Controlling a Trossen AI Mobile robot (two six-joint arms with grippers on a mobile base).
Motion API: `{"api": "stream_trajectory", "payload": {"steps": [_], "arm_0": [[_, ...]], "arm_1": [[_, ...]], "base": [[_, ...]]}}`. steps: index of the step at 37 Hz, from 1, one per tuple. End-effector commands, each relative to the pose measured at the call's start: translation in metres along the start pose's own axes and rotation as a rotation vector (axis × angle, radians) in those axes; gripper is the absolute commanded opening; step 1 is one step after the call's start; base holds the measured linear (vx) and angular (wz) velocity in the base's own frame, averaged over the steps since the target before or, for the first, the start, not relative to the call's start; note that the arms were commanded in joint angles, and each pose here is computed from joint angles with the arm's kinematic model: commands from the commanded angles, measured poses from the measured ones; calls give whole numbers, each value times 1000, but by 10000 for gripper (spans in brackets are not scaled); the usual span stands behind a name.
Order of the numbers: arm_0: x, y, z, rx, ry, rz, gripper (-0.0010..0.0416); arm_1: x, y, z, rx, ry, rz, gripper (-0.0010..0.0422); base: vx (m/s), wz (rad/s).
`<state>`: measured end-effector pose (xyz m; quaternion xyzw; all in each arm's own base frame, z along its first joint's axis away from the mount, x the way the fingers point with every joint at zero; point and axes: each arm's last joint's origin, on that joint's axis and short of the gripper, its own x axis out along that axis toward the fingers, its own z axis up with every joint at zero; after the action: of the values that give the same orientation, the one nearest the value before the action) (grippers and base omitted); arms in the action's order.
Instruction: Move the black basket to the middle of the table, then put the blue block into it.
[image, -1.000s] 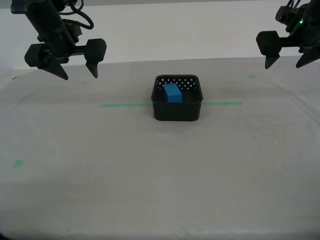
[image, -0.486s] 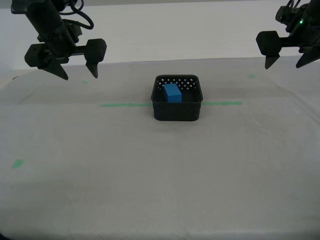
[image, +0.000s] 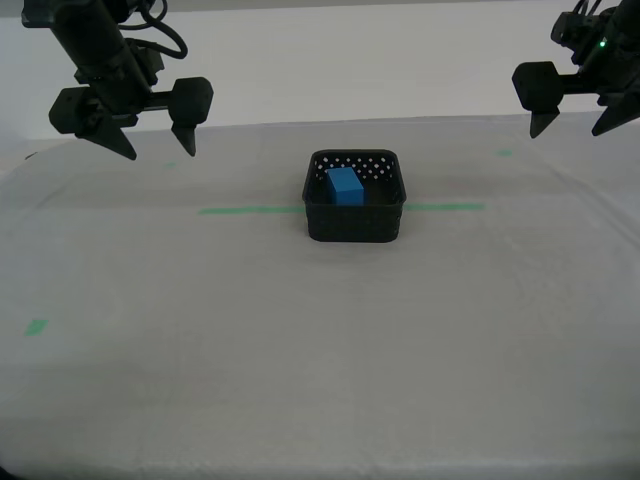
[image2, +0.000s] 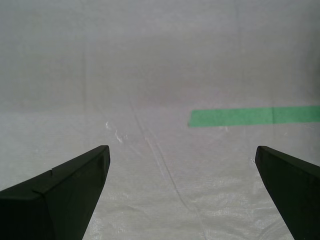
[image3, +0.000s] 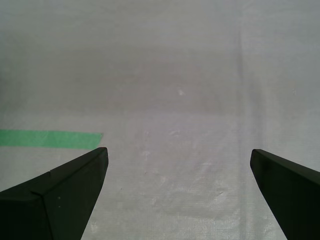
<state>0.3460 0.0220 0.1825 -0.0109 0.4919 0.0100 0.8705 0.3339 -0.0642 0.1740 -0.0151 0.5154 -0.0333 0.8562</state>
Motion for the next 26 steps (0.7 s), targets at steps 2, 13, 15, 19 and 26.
{"api": "stream_trajectory", "payload": {"steps": [2,13,15,19,26], "arm_0": [[0,0,0,-1,-2,1,398],[0,0,0,-1,-2,1,399],[0,0,0,-1,-3,1,398],[0,0,0,-1,-3,1,398],[0,0,0,-1,-2,1,399]], "arm_1": [[0,0,0,3,-1,1,400],[0,0,0,3,0,1,400],[0,0,0,3,-1,1,400],[0,0,0,3,-1,1,400],[0,0,0,3,-1,1,400]], "base": [[0,0],[0,0],[0,0],[0,0],[0,0]]}}
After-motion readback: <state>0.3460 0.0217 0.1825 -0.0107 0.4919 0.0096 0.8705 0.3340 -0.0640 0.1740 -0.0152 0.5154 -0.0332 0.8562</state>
